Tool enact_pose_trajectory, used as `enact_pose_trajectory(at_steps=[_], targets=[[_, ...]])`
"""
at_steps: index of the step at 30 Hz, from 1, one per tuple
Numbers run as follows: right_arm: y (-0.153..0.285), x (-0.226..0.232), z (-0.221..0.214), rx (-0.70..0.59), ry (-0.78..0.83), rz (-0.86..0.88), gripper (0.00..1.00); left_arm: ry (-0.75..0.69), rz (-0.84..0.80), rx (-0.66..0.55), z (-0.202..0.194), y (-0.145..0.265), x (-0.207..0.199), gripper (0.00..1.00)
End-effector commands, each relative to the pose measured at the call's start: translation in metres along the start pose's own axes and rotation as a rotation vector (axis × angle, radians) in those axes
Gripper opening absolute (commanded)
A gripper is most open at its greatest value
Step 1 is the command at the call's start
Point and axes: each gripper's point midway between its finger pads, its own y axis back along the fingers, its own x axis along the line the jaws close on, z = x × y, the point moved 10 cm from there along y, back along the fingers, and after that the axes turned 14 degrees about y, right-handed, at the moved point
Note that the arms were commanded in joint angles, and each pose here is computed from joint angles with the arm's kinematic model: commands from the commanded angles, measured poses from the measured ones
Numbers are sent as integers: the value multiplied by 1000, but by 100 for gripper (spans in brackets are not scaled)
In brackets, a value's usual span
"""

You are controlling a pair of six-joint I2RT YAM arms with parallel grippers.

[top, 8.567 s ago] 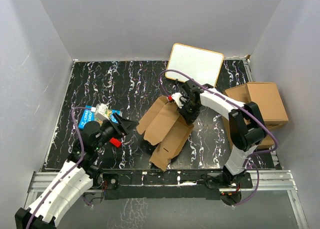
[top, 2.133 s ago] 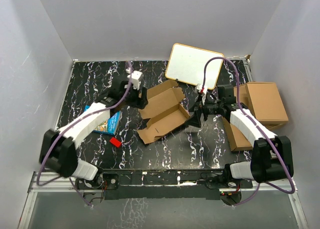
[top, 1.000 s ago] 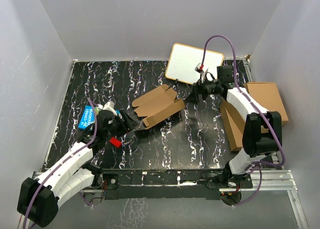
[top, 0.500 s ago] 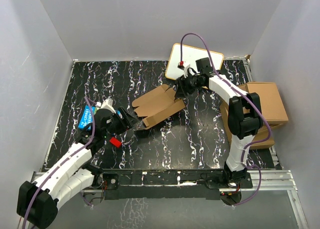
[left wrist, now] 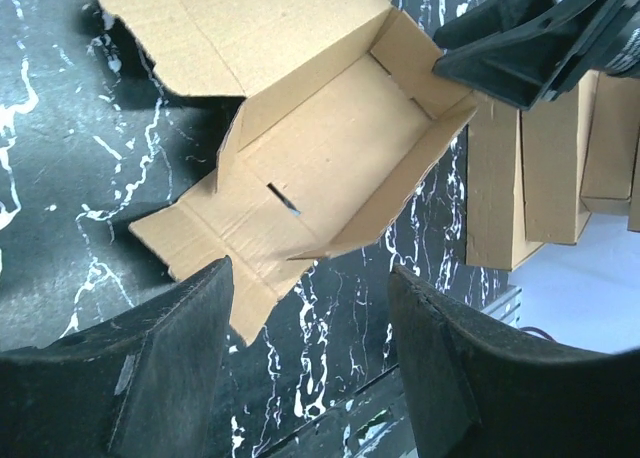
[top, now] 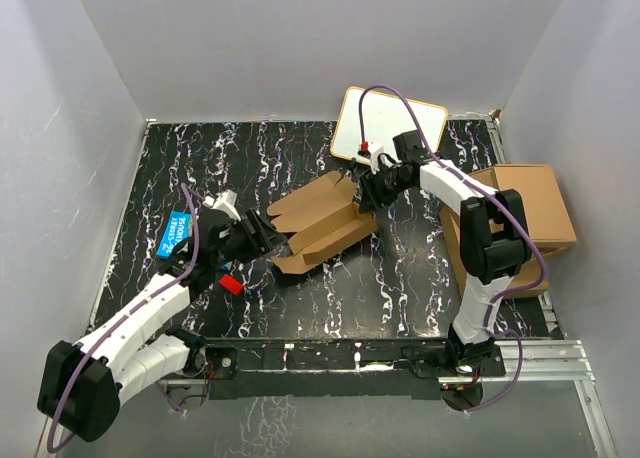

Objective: Fold the paper box

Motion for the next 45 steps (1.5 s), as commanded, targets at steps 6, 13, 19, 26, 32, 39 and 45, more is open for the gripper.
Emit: enact_pose_trajectory(at_steps=[6, 13, 19, 26, 32, 39, 45], targets=[[15, 23, -23, 14, 50, -45, 46, -71, -84, 14, 4, -5, -20, 61], [20, 35, -37, 5, 58, -82, 46, -132, -44, -43, 11, -17, -15, 66], [17, 38, -48, 9, 53, -103, 44, -109, -38, -112, 18, -33, -13, 77], [15, 41, -57, 12, 48, -112, 44, -62, -21, -168, 35, -53, -17, 84], [14, 42, -59, 10, 50, -113, 44, -3, 5, -174, 44, -77, -12, 80], [14, 43, -59, 5, 49, -106, 44, 12, -8, -126, 52, -105, 3, 68], [14, 44, -59, -3, 47, -94, 44, -26, -106, -107, 53, -117, 6, 46]])
